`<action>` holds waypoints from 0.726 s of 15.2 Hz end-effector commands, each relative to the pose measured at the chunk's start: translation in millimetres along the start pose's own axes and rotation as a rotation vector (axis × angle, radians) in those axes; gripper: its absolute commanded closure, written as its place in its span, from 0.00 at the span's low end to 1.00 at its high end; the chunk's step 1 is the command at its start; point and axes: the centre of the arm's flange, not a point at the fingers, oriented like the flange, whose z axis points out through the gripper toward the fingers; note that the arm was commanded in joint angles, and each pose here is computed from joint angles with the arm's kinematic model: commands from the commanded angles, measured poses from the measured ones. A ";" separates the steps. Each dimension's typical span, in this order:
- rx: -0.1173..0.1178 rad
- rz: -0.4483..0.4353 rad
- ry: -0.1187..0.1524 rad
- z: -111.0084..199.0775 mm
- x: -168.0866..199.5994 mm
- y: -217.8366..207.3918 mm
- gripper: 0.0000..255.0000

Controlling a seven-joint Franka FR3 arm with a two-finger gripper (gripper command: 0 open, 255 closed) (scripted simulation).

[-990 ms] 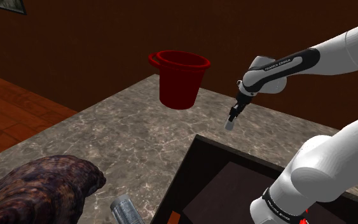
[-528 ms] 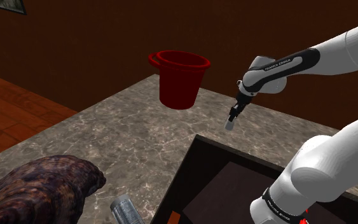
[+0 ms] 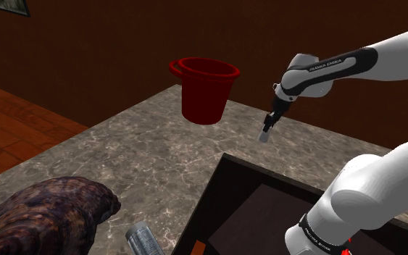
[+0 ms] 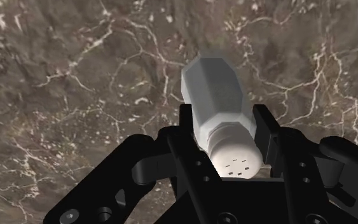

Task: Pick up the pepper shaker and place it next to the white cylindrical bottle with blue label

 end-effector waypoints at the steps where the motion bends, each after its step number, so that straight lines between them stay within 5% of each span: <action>1: 0.000 0.000 -0.001 -10.1 0.3 -0.8 1.00; 11: 0.000 0.000 -0.001 -62.6 4.8 -3.1 1.00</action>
